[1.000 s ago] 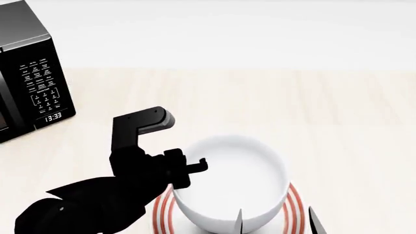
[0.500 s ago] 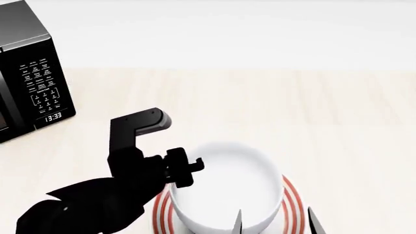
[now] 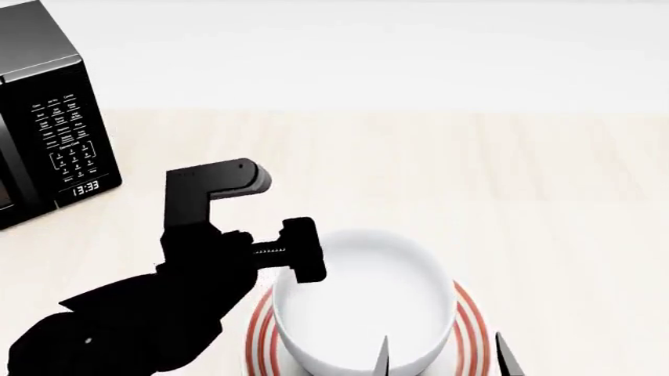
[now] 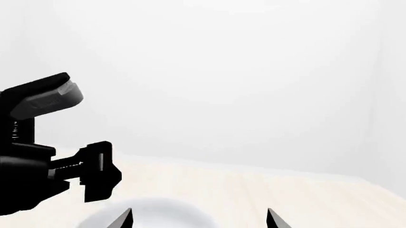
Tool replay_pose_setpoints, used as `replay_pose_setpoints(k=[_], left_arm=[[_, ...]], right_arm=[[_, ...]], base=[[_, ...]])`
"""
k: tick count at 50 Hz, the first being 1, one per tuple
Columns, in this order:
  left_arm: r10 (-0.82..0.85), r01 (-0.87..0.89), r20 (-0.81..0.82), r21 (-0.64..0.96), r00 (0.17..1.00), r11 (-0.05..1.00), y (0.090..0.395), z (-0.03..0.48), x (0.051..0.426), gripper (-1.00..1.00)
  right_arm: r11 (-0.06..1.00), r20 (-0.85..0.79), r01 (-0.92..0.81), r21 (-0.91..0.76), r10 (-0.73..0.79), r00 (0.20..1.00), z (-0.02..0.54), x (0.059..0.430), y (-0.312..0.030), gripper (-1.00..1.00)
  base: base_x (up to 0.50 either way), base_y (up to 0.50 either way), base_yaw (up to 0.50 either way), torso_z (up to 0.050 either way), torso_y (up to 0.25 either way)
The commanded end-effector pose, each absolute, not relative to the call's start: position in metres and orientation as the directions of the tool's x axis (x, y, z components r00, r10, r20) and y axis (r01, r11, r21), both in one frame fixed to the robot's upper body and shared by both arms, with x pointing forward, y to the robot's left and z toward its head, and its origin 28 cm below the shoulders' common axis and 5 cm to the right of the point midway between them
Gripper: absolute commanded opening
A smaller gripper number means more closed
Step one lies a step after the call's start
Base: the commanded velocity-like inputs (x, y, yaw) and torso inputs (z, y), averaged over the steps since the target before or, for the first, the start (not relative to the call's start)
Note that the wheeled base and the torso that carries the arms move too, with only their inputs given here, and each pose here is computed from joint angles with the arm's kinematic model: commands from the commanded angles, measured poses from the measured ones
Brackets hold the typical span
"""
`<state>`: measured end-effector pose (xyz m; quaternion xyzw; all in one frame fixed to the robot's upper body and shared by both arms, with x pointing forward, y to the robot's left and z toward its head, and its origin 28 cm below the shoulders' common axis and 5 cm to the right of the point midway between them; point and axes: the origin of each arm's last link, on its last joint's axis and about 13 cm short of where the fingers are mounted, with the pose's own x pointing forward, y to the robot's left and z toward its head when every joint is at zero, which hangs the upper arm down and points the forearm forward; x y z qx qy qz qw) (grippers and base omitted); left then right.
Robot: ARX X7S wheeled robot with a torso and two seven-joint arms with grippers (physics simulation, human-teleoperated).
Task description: Pick up the white bowl and put it on the plate.
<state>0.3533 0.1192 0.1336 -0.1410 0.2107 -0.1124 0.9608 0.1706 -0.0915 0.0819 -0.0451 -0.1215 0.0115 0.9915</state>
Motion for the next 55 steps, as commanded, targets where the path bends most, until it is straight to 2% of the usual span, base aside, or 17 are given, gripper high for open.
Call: replay_pose_setpoints(k=[1, 12, 26, 40, 55], left_arm=[[-0.220, 0.175, -0.254, -0.186, 0.942, 0.967, 0.128, 0.144, 0.339, 1.00], [-0.146, 0.139, -0.088, -0.087, 0.985, 0.987, 0.150, 0.144, 0.308, 1.00], [-0.071, 0.068, 0.079, 0.051, 0.994, 0.996, 0.168, 0.123, 0.258, 1.00], [-0.045, 0.031, 0.201, 0.068, 0.978, 0.997, 0.173, 0.121, 0.211, 1.00], [-0.030, -0.003, 0.312, 0.103, 0.950, 0.995, 0.177, 0.122, 0.184, 1.00]], right_arm=[[0.996, 0.265, -0.005, -0.090, 0.029, 0.964, 0.092, 0.167, -0.092, 1.00], [0.996, 0.324, 0.009, -0.092, 0.021, 0.946, 0.114, 0.158, -0.094, 1.00], [0.996, 0.403, 0.007, -0.092, 0.031, 0.915, 0.144, 0.143, -0.094, 1.00], [0.995, 0.467, -0.005, -0.103, 0.053, 0.883, 0.163, 0.131, -0.092, 1.00], [0.993, 0.517, -0.021, -0.119, 0.080, 0.852, 0.171, 0.125, -0.091, 1.00]], base=[[0.00, 0.00, 0.00, 0.000, 0.000], [0.00, 0.00, 0.00, 0.000, 0.000], [0.00, 0.00, 0.00, 0.000, 0.000], [0.00, 0.00, 0.00, 0.000, 0.000], [0.00, 0.00, 0.00, 0.000, 0.000]])
